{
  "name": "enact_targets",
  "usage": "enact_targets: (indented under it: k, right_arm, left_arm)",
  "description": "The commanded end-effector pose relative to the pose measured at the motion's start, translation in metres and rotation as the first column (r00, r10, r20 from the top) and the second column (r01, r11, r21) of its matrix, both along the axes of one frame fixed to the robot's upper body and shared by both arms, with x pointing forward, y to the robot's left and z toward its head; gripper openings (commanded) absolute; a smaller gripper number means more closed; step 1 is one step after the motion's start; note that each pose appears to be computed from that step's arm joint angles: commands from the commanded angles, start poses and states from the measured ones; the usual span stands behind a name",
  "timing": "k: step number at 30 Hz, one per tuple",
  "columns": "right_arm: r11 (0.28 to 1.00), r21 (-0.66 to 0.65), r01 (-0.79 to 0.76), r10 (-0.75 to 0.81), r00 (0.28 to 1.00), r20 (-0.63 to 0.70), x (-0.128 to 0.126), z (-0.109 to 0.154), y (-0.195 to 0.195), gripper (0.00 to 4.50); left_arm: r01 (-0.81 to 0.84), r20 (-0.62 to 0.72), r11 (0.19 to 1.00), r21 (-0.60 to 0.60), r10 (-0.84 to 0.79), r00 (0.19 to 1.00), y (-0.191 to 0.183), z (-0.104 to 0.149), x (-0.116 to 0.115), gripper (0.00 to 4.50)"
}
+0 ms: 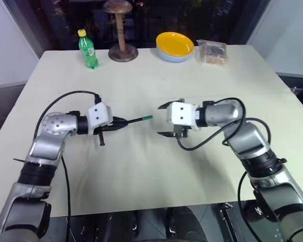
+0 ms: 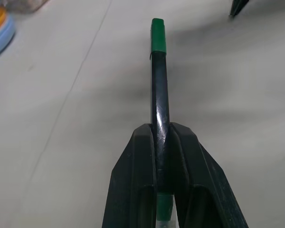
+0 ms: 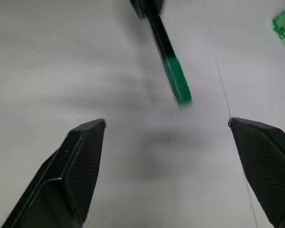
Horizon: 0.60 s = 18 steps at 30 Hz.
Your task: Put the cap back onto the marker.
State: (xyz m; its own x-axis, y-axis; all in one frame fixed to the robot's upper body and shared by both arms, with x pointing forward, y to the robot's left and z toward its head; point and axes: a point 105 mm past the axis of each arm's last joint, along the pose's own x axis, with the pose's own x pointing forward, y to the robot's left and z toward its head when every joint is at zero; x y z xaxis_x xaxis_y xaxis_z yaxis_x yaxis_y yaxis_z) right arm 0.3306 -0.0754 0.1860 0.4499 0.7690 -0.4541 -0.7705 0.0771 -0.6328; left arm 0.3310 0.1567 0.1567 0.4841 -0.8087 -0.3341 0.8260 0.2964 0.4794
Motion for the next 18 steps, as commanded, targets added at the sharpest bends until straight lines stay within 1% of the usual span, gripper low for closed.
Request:
enact_targets:
  k: [1, 3, 6, 10, 13, 18]
  right_arm:
    - [0.998, 0.059, 0.036, -0.039, 0.998, 0.041, -0.006, 0.018, -0.011, 4.43]
    - [0.996, 0.077, 0.054, -0.056, 0.998, 0.027, -0.011, 0.018, -0.013, 4.43]
    - [0.99, 0.116, 0.086, -0.086, 0.996, -0.006, -0.019, 0.015, -0.015, 4.43]
    - [0.982, 0.146, 0.121, -0.117, 0.992, -0.038, -0.025, 0.011, -0.016, 4.43]
    - [0.972, 0.172, 0.16, -0.15, 0.986, -0.07, -0.028, 0.004, -0.017, 4.43]
    - [0.964, 0.182, 0.192, -0.176, 0.979, -0.101, -0.031, -0.004, -0.018, 4.43]
  left_arm:
    - [-0.077, 0.035, 0.995, -0.057, 0.079, 0.996, 0.005, 0.018, -0.002, 0.0]
    - [-0.164, 0.018, 0.983, -0.083, 0.166, 0.986, 0.011, 0.017, -0.001, 0.0]
    - [-0.331, -0.078, 0.924, -0.192, 0.321, 0.944, 0.016, 0.013, -0.004, 0.0]
    - [-0.48, -0.2, 0.845, -0.238, 0.441, 0.875, 0.019, 0.003, -0.017, 0.0]
    - [-0.59, -0.293, 0.776, -0.222, 0.524, 0.8, 0.025, -0.01, -0.034, 0.0]
    - [-0.735, -0.394, 0.656, -0.169, 0.639, 0.661, 0.037, -0.025, -0.051, 0.0]
